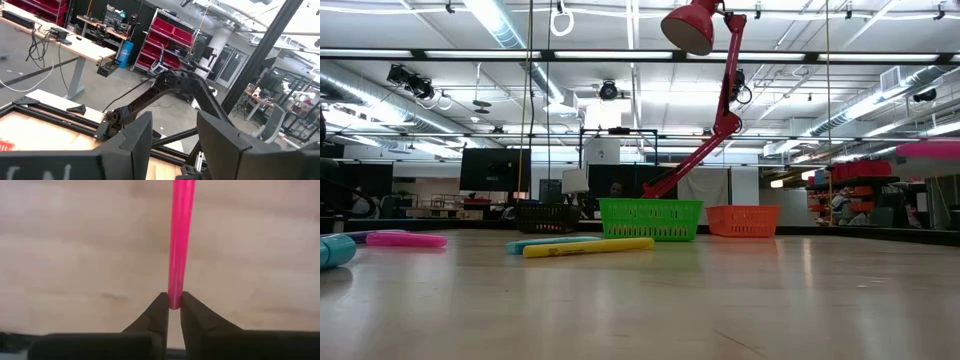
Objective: Pick & Place Markers
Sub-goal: Put the pink pen into the black basket
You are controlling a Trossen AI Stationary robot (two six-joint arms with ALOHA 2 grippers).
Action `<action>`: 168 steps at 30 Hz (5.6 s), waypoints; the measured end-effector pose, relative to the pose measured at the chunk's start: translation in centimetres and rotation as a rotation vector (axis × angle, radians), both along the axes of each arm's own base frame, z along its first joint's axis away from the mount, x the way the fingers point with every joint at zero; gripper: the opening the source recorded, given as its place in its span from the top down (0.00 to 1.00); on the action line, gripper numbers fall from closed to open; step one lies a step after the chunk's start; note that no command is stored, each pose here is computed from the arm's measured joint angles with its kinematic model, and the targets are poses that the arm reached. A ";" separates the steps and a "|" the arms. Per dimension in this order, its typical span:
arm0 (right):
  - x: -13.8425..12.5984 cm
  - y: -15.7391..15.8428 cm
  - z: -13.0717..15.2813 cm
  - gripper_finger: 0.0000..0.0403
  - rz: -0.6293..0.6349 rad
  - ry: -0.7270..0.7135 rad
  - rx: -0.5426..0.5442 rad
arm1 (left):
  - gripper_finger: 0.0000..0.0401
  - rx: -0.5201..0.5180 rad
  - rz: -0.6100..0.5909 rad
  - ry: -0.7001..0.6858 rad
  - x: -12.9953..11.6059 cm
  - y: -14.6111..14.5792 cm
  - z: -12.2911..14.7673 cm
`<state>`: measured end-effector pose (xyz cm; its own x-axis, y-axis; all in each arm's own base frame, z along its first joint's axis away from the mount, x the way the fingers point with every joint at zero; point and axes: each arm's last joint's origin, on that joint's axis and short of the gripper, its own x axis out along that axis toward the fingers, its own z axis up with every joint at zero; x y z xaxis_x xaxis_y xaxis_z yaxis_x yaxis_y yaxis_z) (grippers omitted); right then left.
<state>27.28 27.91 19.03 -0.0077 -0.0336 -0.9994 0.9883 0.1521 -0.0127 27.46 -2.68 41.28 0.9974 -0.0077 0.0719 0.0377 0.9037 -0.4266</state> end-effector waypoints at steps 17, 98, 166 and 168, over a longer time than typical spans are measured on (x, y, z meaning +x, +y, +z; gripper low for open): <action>0.7 -7.2 6.4 0.90 0.193 -0.062 -0.191 | 0.59 0.000 0.000 0.000 0.0 0.0 0.0; 4.1 -21.3 23.8 0.96 0.865 -0.979 -0.797 | 0.59 0.056 0.052 -0.015 2.2 0.9 -1.1; -0.1 -22.6 25.4 0.71 0.896 -0.786 -0.949 | 0.92 -0.200 0.618 0.256 -7.9 2.8 -0.5; -0.1 -22.6 25.4 0.71 0.896 -0.786 -0.949 | 0.92 -0.219 0.647 0.295 -8.5 2.9 -0.9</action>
